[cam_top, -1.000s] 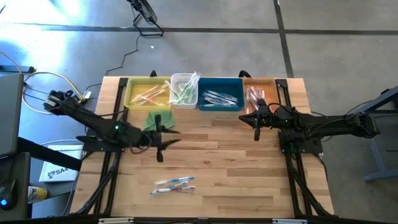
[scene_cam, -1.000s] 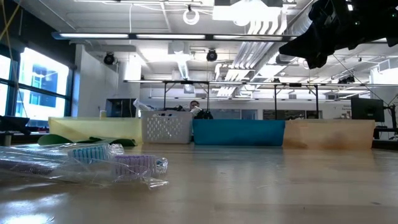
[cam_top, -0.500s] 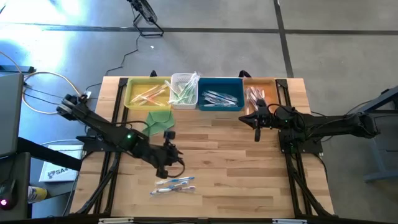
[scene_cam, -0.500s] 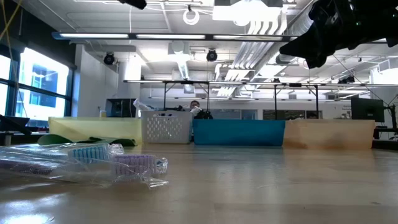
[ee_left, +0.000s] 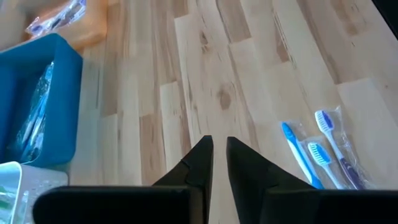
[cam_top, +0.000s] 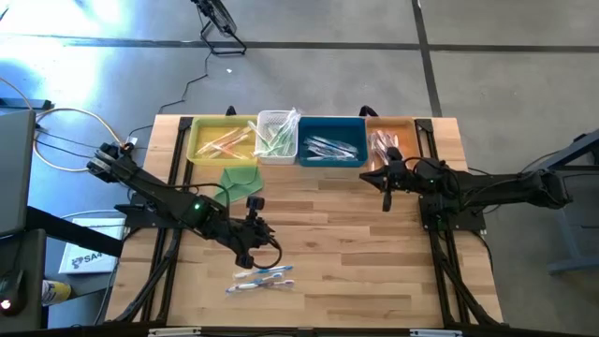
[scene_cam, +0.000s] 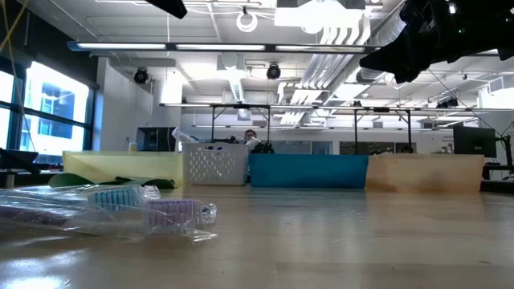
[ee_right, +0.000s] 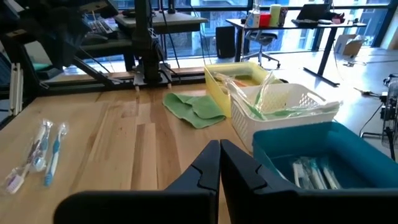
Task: Pick & Place Toothbrushes
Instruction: Put the blue toothbrush into the blue bin
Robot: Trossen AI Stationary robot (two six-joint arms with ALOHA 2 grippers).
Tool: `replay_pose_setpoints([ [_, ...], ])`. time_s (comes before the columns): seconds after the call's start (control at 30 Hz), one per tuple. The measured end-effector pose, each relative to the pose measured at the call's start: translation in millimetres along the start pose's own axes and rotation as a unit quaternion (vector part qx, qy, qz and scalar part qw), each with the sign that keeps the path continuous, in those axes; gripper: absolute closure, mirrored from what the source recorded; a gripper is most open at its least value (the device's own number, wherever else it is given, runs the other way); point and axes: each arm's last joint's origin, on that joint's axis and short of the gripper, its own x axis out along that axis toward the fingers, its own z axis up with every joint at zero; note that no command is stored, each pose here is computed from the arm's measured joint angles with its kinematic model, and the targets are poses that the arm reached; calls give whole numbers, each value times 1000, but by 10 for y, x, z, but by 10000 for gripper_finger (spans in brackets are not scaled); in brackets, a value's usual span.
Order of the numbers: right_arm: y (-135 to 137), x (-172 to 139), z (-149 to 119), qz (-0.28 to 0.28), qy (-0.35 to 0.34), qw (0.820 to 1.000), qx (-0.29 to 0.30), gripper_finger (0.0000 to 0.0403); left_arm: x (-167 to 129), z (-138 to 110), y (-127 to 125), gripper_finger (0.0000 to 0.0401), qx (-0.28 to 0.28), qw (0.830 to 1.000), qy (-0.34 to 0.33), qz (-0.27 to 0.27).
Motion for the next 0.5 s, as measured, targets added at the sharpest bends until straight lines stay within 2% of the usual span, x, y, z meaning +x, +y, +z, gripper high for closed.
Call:
replay_pose_setpoints([
  [0.1, -3, 0, 22, -6, -12, 1000, 0, 398, 0, -3, 0, 363, 1, 1000, 1, 0],
  [0.33, -73, -6, 75, -92, -40, 995, 6, 398, 0, 1, 6, 364, 0, 1000, -1, 10],
  [0.5, -92, -7, 81, -101, -43, 994, 4, 398, 0, 1, 11, 364, 0, 1000, -1, 16],
])
